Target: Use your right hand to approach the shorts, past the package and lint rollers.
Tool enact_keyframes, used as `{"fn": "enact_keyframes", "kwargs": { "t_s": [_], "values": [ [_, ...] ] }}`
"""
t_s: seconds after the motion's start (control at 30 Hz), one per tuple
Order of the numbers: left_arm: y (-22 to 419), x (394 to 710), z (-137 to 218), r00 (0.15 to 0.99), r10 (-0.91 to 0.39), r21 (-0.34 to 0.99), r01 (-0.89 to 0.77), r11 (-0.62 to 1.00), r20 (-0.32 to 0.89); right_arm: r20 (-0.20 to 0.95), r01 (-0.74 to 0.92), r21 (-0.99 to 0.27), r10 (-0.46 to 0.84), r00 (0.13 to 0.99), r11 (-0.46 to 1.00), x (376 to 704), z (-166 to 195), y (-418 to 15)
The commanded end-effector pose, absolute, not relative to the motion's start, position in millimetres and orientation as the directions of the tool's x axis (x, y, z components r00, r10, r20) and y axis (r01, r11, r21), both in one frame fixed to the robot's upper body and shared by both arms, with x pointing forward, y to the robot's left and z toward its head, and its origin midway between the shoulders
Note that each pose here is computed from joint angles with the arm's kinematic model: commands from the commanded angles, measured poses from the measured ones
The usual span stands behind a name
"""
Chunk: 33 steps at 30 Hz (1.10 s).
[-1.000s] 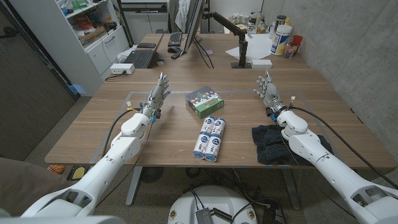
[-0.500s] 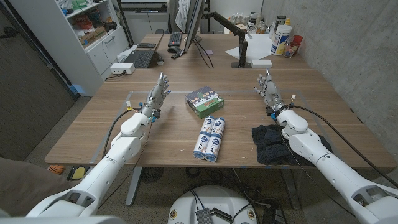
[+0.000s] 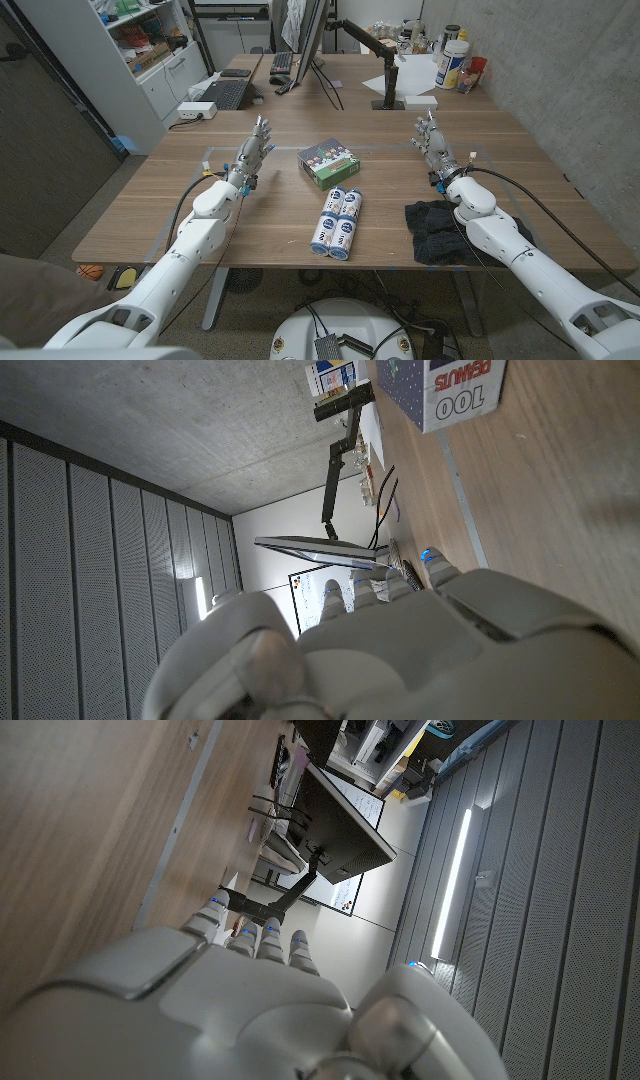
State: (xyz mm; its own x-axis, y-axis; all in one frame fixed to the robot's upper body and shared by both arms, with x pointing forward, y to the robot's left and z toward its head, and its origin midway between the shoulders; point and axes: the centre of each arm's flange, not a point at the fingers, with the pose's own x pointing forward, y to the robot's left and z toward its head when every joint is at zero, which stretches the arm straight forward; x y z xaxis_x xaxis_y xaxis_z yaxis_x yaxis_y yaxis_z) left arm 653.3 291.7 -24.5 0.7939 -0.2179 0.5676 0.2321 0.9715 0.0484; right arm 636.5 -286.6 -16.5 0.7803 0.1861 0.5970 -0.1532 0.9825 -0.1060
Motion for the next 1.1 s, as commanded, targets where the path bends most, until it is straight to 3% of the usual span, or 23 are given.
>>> {"fn": "enact_keyframes", "kwargs": {
  "t_s": [0.03,1.1],
  "values": [
    [292.9,654.7,-20.1,0.79,-0.228,0.061,0.236,0.97,0.569,0.61,-0.107,-0.148,0.175,0.773,0.983,627.9,-15.6,-289.5],
    [304.4,663.3,-9.3,0.795,-0.243,0.09,0.233,0.968,0.556,0.635,0.06,-0.318,0.166,0.754,0.946,609.6,-2.2,-286.3]
  ]
}}
